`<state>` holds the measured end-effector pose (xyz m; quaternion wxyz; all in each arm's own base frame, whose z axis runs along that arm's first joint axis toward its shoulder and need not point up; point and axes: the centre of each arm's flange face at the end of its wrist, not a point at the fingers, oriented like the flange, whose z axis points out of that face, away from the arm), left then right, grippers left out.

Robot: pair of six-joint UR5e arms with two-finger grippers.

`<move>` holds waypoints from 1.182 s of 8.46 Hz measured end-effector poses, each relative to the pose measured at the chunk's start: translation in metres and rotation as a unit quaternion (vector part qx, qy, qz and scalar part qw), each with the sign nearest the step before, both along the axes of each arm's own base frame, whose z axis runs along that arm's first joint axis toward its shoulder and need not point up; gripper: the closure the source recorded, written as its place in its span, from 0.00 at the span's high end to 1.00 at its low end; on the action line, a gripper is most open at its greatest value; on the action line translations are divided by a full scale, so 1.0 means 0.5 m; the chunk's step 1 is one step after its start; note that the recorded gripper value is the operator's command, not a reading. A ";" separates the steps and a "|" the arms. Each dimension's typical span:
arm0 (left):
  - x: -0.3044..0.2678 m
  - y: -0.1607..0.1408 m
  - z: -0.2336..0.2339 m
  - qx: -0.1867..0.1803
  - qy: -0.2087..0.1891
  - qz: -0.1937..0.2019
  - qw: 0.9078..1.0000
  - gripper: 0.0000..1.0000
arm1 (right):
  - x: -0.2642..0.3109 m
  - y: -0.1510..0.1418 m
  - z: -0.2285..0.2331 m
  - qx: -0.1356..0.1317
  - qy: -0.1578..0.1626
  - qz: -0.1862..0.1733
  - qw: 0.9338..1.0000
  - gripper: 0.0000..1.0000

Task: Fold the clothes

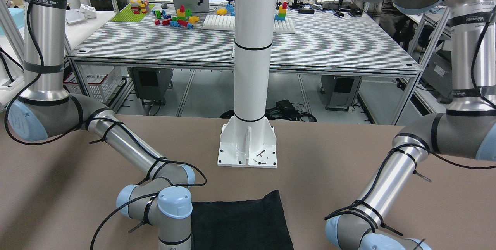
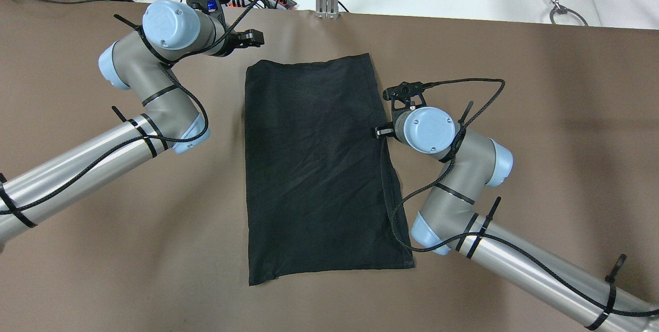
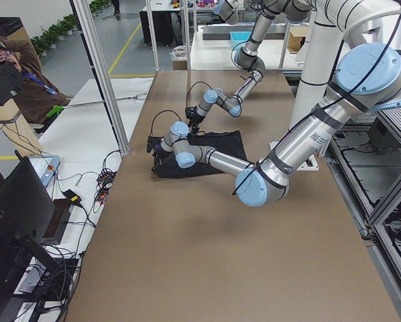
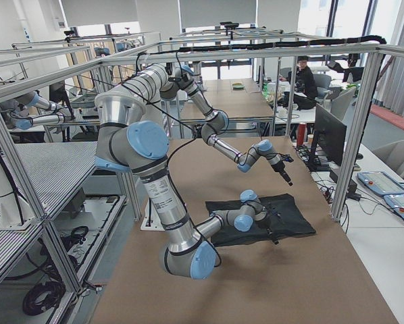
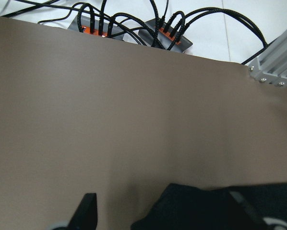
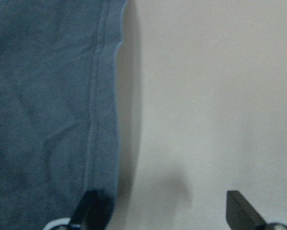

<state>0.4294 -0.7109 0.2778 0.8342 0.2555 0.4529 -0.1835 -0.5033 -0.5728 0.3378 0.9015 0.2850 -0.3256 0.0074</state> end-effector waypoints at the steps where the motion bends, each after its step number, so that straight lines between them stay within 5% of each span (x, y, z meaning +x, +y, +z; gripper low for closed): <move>1: 0.002 0.001 -0.002 -0.002 0.002 -0.001 1.000 0.95 | 0.031 -0.015 0.026 0.005 0.008 0.000 1.000 0.94; 4: 0.016 0.007 -0.009 -0.003 0.006 -0.001 1.000 0.95 | 0.144 -0.051 0.073 0.013 0.010 -0.021 1.000 0.94; 6: 0.017 0.007 -0.011 -0.002 0.005 -0.002 1.000 0.95 | 0.176 -0.052 0.019 0.012 -0.032 -0.027 0.999 0.94; 8: 0.018 0.007 -0.016 -0.001 0.007 -0.002 1.000 0.95 | 0.165 -0.028 -0.085 -0.011 -0.114 0.002 0.993 0.94; 10: 0.017 0.006 -0.025 0.000 0.010 -0.003 1.000 0.95 | 0.126 0.038 -0.179 -0.034 -0.206 0.007 0.978 0.94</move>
